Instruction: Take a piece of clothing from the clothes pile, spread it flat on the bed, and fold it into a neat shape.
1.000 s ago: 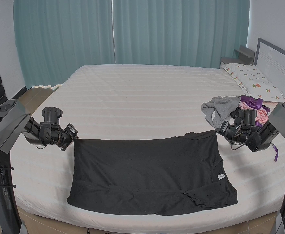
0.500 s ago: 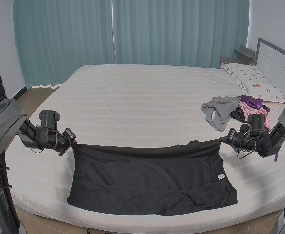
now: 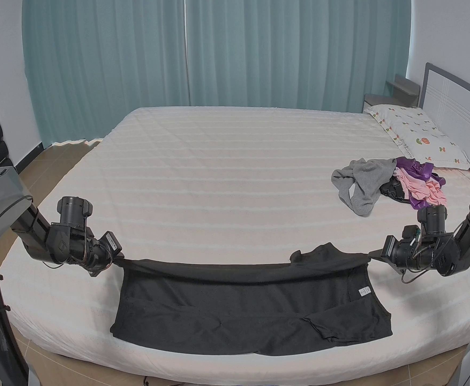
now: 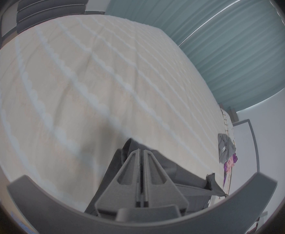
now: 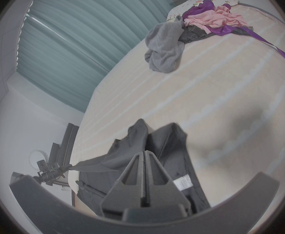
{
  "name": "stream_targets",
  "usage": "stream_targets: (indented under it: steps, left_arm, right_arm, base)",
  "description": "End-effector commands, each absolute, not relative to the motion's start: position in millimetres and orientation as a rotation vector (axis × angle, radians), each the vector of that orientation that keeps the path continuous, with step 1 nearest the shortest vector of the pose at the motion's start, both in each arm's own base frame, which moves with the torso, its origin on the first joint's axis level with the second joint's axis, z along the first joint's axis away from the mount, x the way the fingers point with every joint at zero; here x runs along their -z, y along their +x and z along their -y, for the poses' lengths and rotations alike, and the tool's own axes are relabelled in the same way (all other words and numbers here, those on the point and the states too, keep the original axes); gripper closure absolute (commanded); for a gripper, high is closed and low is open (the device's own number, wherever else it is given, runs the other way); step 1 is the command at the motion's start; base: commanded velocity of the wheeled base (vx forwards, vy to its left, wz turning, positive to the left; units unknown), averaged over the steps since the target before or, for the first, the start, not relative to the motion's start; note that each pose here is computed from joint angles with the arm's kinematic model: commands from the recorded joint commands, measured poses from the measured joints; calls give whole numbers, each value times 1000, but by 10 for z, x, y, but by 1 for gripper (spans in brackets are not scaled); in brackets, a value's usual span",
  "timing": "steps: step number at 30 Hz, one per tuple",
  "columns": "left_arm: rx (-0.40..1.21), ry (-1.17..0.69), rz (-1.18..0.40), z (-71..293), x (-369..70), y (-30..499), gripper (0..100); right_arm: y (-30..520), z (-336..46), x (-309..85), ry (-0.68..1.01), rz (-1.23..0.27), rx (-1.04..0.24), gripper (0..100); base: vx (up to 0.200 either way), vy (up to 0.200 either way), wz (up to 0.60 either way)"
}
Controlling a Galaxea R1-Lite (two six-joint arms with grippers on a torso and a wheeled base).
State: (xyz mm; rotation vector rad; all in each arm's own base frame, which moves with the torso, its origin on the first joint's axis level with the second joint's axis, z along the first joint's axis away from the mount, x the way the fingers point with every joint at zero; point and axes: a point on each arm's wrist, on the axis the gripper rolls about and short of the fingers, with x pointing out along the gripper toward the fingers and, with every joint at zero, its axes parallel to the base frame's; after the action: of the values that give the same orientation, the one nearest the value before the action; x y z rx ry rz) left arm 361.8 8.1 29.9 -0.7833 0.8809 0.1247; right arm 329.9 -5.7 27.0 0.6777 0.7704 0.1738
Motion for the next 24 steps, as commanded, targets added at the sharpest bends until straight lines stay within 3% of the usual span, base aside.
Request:
stream_targets:
  steps: [1, 24]
  left_arm:
    - [-103, -764, -908, -69, -350, 3396, 100]
    - [-106, -711, -1041, -36, -117, 3085, 100]
  right_arm:
    - [3086, 82, -191, 651, -823, -164, 100]
    - [2757, 233, -39, 587, -901, -130, 100]
  base:
    - [0, 0, 0]
    - [0, 0, 0]
